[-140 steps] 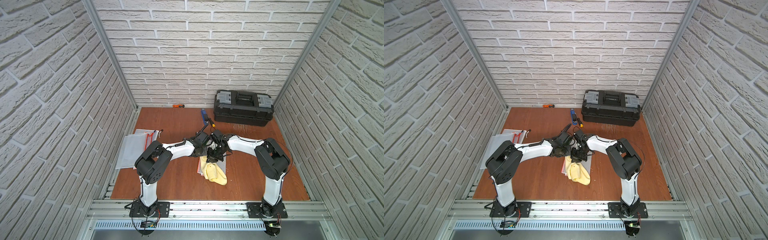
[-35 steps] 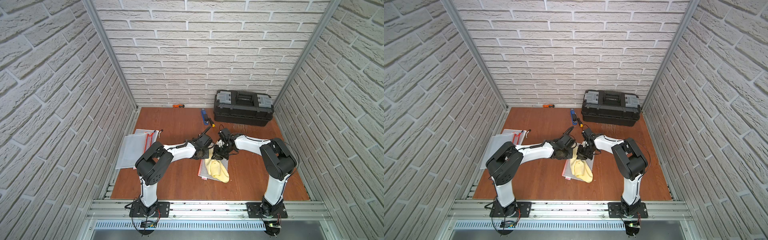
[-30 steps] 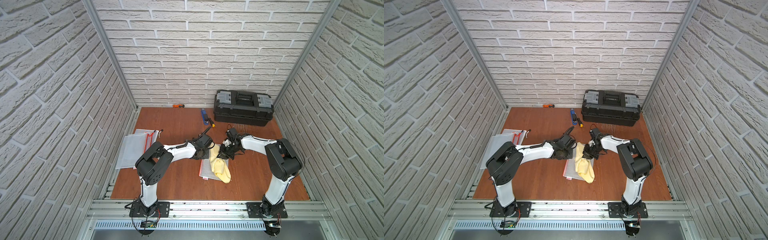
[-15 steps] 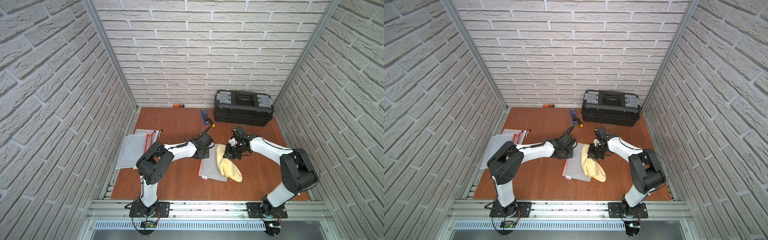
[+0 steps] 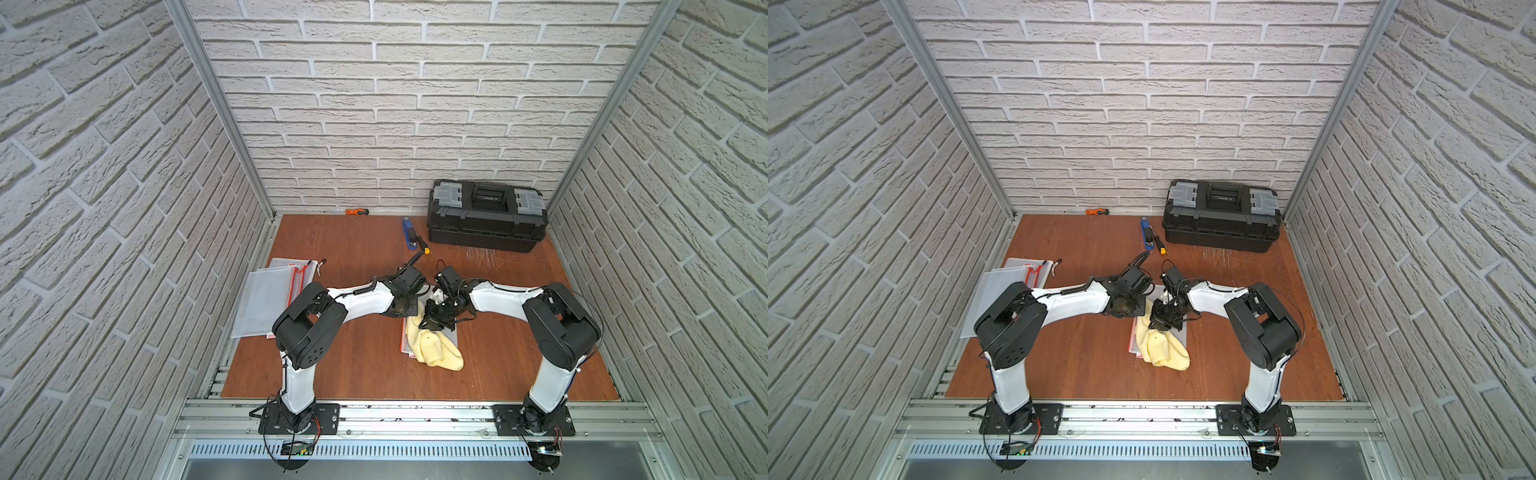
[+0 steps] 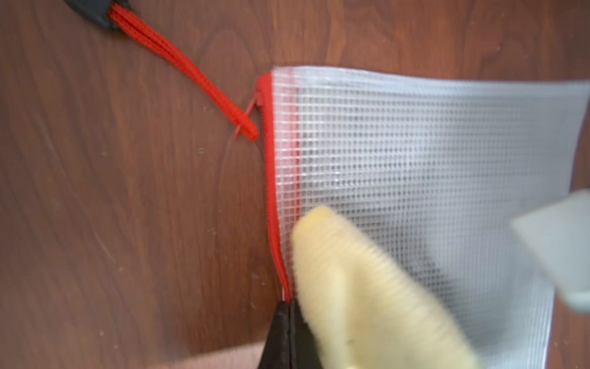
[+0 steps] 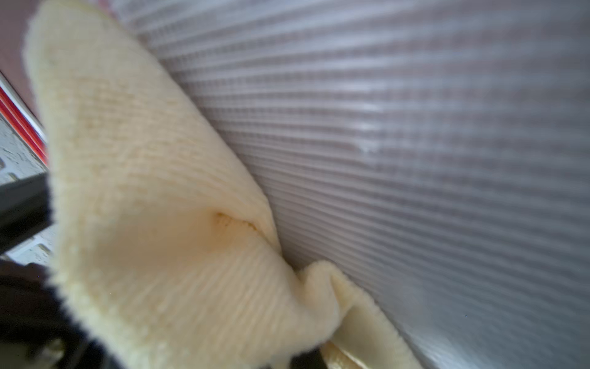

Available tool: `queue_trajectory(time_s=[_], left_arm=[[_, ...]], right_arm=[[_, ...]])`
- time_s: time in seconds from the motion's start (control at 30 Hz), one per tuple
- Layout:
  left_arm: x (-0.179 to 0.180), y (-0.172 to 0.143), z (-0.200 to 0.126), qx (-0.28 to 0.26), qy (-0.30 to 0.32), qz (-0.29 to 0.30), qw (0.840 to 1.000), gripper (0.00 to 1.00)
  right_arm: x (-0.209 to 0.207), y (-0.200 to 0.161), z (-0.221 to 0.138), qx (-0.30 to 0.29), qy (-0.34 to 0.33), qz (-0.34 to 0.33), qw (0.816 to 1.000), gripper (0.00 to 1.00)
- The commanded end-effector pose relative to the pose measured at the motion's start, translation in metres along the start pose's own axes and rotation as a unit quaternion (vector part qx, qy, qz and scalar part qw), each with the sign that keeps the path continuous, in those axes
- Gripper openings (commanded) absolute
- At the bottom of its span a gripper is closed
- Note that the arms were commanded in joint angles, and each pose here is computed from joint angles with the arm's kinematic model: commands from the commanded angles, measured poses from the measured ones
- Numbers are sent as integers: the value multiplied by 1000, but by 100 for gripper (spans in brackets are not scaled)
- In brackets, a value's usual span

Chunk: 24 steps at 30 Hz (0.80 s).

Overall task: Wipe the document bag
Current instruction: Wipe the dirt from the document bag, then adjust the document bag at the center of the board.

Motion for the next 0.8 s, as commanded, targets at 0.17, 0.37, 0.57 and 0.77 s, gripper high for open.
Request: queue_trajectory(time_s=[0.17, 0.37, 0.57, 0.77], left_arm=[[19, 0, -3, -2, 26, -3, 1000, 0], [50, 21, -52, -16, 72, 12, 997, 0], [81, 50, -151, -61, 163, 77, 982, 0], [91, 60, -218, -58, 236, 160, 957, 0]], right_arm=[[-102, 16, -75, -57, -69, 82, 993, 2], [-108, 20, -114, -93, -62, 87, 990, 2], [-100, 26, -130, -110, -49, 81, 989, 2], [-99, 24, -132, -114, -41, 75, 990, 2]])
Point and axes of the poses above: each gripper's point midway between its finger pads, its own z axis out along the fingers, its own x axis along the line the jaws close on, y = z × x, the point moved 3 cm from there along -z, back along the fingers, and after that the axes turned 9 degrees about z, right-handed, at the moved point
